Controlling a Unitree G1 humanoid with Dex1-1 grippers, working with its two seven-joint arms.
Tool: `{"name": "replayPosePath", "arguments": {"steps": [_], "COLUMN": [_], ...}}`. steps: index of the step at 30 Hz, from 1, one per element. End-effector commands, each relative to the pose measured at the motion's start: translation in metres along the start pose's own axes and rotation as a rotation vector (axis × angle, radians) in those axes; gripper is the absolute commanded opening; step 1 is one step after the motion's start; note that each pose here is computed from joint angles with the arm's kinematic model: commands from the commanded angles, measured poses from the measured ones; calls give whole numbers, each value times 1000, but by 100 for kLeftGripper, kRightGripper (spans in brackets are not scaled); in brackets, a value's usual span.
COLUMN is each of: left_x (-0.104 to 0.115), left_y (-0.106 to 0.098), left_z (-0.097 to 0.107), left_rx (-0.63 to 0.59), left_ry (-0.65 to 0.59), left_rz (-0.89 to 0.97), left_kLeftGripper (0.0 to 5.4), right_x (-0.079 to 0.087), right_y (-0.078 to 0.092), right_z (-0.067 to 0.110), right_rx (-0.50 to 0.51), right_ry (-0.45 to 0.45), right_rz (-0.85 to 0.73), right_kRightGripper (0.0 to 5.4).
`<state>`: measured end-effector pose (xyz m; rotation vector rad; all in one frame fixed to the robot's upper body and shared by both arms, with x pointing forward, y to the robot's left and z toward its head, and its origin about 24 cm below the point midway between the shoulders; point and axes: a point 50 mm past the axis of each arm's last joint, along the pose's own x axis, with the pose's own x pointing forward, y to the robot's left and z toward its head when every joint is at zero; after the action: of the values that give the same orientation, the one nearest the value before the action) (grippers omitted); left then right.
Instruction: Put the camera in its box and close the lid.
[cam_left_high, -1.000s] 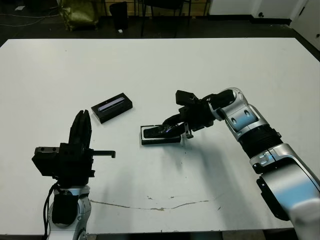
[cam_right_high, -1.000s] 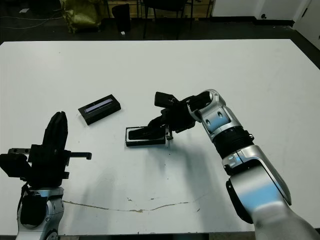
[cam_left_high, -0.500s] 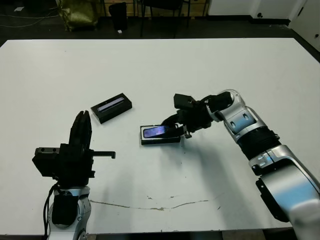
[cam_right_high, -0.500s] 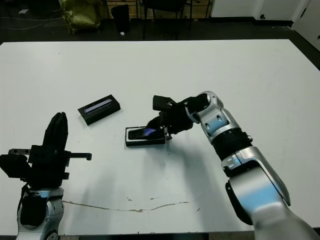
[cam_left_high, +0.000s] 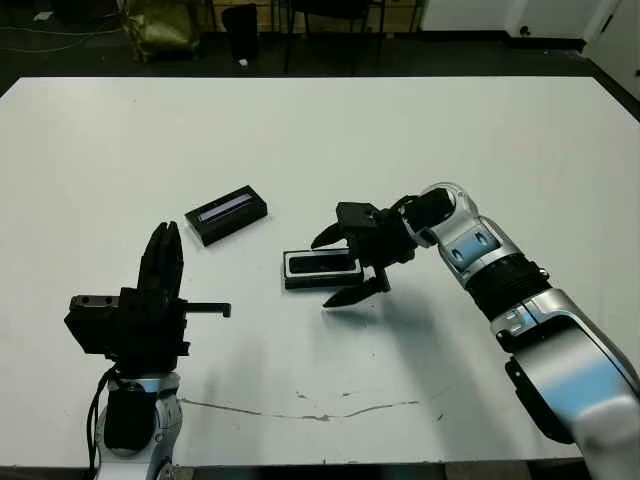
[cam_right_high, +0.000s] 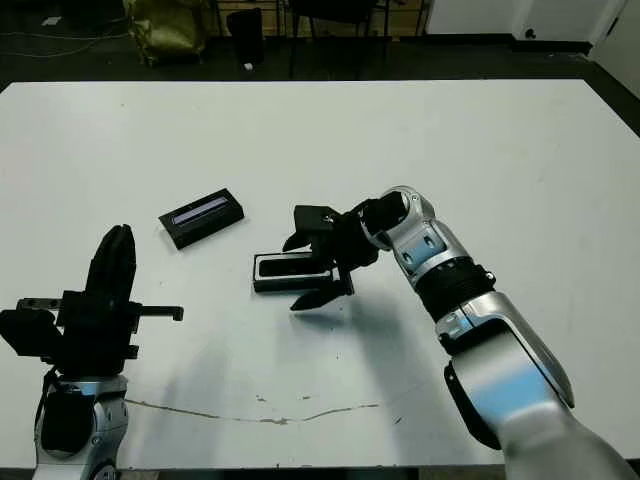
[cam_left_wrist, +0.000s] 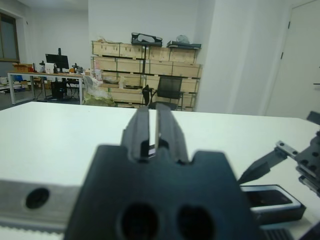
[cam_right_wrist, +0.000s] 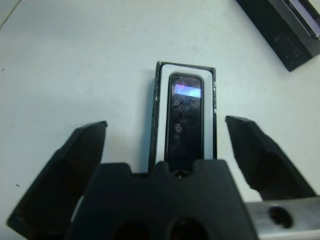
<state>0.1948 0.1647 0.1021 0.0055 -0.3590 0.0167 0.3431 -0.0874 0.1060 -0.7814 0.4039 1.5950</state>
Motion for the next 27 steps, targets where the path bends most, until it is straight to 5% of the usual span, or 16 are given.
{"name": "replayPosePath", "arguments": {"steps": [1, 11, 16, 21, 27], "left_x": [-2, -2, -2, -1, 1], "left_y": [1, 1, 2, 6, 16], "left_z": [-5, -5, -4, -1, 3], "left_rx": [7, 6, 8, 24, 60], "left_ry": [32, 32, 31, 30, 31], "left_rz": [0, -3, 2, -1, 0], "left_kLeftGripper": [0, 0, 0, 0, 0], "right_x": [-9, -46, -67, -73, -83], "right_y": [1, 3, 17, 42, 71], "right_z": [-6, 5, 14, 11, 1], "right_rx": [31, 209, 319, 410, 439], "right_ry": [-21, -276, -436, -537, -488], "right_rz": [-22, -137, -392, -793, -1038], "right_kRightGripper": [539, 539, 539, 459, 321]}}
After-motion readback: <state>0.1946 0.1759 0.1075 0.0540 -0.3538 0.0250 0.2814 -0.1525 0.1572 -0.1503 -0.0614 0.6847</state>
